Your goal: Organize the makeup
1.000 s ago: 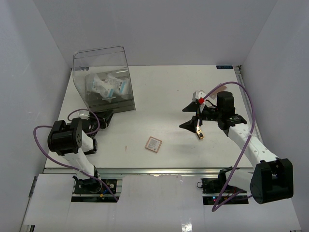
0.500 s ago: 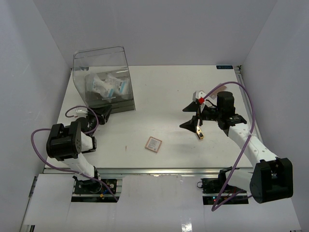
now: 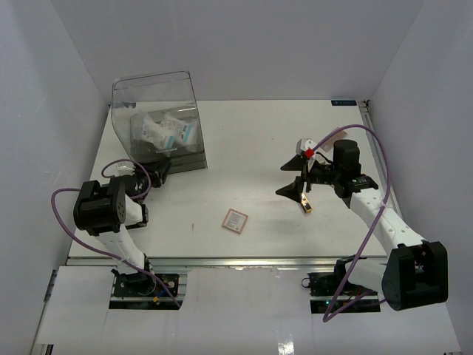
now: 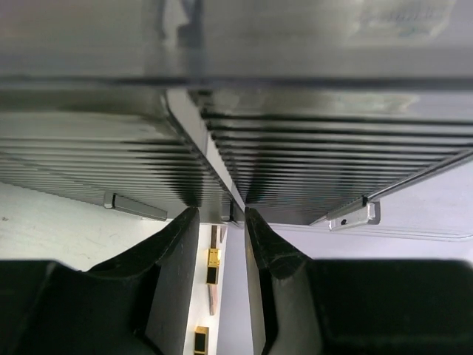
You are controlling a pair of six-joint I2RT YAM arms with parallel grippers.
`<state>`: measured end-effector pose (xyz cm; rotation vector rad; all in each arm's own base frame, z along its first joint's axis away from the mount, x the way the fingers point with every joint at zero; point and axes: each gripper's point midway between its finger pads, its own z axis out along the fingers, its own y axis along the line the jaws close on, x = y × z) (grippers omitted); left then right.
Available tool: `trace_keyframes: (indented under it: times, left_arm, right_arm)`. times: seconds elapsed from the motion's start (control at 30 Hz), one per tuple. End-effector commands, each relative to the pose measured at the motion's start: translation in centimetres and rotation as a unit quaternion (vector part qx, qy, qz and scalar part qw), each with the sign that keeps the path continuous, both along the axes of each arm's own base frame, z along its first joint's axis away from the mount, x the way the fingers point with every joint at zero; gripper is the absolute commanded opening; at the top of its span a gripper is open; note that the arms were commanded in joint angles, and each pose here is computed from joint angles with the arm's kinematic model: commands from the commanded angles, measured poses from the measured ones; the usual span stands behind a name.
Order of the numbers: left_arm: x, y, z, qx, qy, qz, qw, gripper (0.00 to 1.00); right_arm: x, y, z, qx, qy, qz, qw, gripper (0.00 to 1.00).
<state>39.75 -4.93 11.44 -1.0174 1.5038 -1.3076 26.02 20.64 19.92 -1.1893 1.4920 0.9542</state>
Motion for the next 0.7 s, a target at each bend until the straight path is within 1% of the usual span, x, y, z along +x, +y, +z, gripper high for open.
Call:
trace_keyframes:
  times: [0.0,0.17,0.43,0.57,0.67]
  left_arm:
    - [0.8,0.6,6.3,0.024,-0.137,0.011,0.990,0.38]
    - [1.1,0.9,5.7,0.025,-0.128,0.014,0.991,0.30]
    - [0.5,0.7,5.0,0.017,-0.128,0.005,0.992,0.06]
    - [-0.6,0.2,4.9,0.008,-0.129,-0.006,0.992,0.00]
    - [-1.9,-0.1,5.0,0.002,-0.131,-0.011,0.991,0.00]
  right_arm:
    - [-0.1,0.0,0.3,0.009,-0.011,0.010,1.000,0.97]
    - [-0.1,-0.1,0.4,0.009,-0.010,0.009,1.000,0.97]
    - [0.0,-0.2,0.4,0.010,-0.009,0.007,1.000,0.97]
    - [0.0,-0.2,0.3,0.009,-0.008,0.006,1.000,0.97]
    - [0.0,-0.2,0.3,0.009,-0.007,0.006,1.000,0.97]
